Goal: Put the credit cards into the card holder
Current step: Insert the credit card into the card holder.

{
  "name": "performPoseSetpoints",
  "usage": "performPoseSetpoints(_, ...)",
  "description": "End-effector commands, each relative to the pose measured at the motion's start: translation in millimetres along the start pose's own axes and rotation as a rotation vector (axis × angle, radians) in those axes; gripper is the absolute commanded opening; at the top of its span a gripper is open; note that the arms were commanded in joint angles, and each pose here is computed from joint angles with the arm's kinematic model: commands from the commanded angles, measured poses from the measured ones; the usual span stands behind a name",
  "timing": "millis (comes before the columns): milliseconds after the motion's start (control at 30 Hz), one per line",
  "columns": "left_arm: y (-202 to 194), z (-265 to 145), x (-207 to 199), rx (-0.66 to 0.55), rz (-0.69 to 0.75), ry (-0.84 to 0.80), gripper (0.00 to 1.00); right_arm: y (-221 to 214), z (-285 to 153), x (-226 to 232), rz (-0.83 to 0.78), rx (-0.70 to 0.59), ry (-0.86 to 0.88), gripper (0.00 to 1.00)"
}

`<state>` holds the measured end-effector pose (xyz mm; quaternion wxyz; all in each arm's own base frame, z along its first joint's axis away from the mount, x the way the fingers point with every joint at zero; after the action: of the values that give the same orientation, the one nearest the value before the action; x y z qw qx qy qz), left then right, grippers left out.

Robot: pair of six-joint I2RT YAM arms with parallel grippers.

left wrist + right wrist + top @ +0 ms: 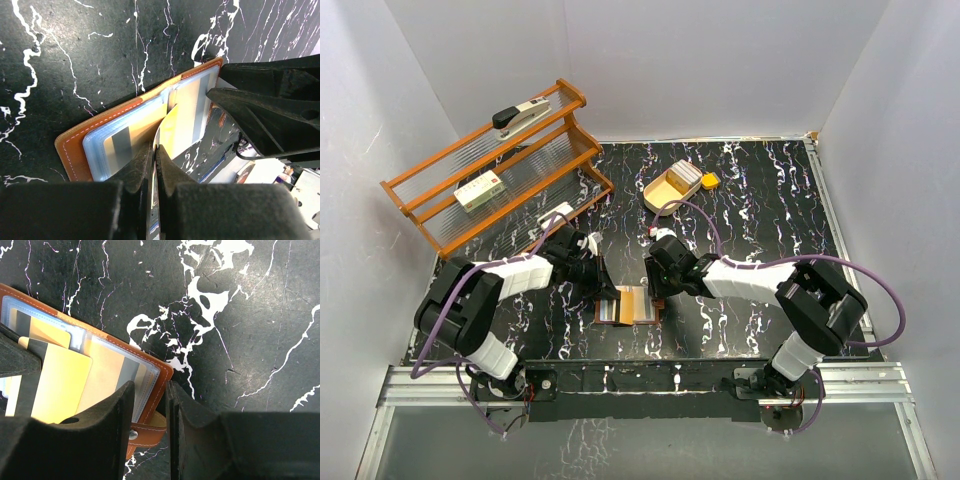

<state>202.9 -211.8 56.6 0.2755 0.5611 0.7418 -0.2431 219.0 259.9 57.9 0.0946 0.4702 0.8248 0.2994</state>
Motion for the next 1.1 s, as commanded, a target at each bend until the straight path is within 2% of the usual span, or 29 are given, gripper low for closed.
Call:
performPoseSetpoints(0, 2, 2, 9, -0.018, -0.038, 0.052, 0.00, -3, 1, -1, -0.013, -0.013, -0.007, 0.29)
performPoseSetpoints(633, 14, 11, 14, -0.110, -0.022, 0.034, 0.00, 0, -4, 1, 0.009, -0.035, 0.005, 0.28)
performPoseSetpoints(1067, 12, 11, 13, -0.179, -0.062, -0.064, 0.00, 3, -8, 2, 0.037, -0.050, 0.010, 0.27)
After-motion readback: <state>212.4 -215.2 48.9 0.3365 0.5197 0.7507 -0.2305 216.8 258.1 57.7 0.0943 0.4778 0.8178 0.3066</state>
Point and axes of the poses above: each gripper's point midway between its finger pads, its own z axis out along the fingers, its own x axis along the line the jaws close on, y = z × x, the point moved 4 cm from there along -z, back along the fingers, and after that the axes turned 13 degrees about -z, right-handed, at the moved point
